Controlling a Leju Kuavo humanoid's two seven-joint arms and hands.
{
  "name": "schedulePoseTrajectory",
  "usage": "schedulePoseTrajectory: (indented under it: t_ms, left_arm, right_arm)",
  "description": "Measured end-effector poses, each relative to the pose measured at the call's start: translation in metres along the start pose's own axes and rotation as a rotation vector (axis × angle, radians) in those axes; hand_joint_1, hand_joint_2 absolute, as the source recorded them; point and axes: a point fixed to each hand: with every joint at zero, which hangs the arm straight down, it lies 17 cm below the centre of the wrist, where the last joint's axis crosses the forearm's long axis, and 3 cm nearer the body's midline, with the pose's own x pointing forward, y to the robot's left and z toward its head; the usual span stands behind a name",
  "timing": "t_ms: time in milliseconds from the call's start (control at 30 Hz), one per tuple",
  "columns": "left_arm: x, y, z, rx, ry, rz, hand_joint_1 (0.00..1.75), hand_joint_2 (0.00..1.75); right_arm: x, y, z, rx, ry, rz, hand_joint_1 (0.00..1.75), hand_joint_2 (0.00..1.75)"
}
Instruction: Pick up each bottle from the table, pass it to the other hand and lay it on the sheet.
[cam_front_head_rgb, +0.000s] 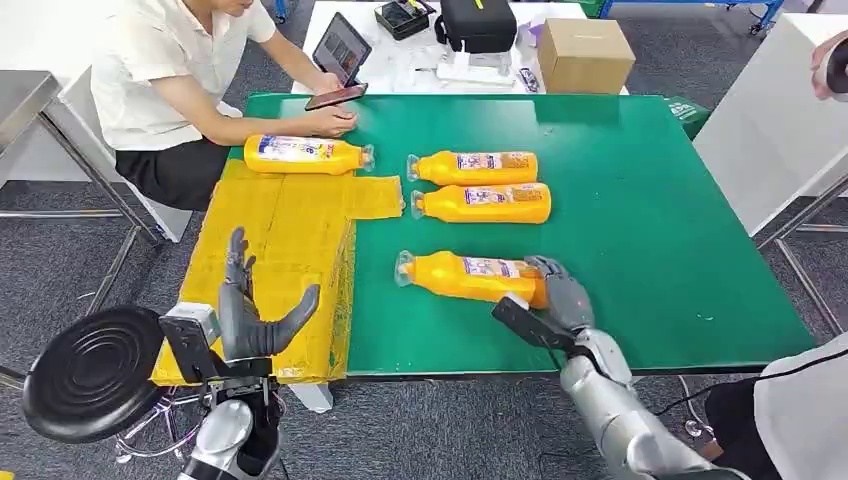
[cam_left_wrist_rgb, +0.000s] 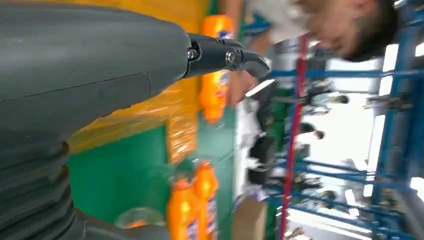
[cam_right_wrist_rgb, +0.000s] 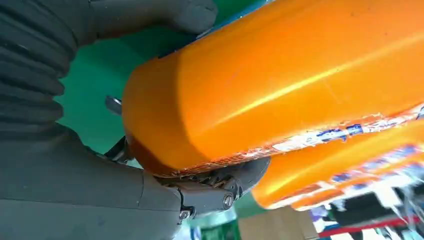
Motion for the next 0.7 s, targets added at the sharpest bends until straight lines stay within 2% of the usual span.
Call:
schedulePoseTrajectory:
  t_ms: [133,300,700]
  left_arm:
    - [-0.031,-0.003,0.010,-0.010,0.105,0.052,0.00,1.75]
    - [-0.057,-0.017,0.026,-0.045,0.198,0.103,0.00,1.75]
    - [-0.078,-0.043,0.044,-0.132,0.271,0.159,0.00,1.75]
  right_arm:
    - [0.022,-0.005,0.006,-0.115,-0.028,-0.170,1.75,1.75]
    - [0.036,-0.018,0.011,-0.224,-0.033,-0.281,1.75,1.75]
    - [0.057,-0.034,0.015,-0.322,-0.075,-0.384,1.75,1.75]
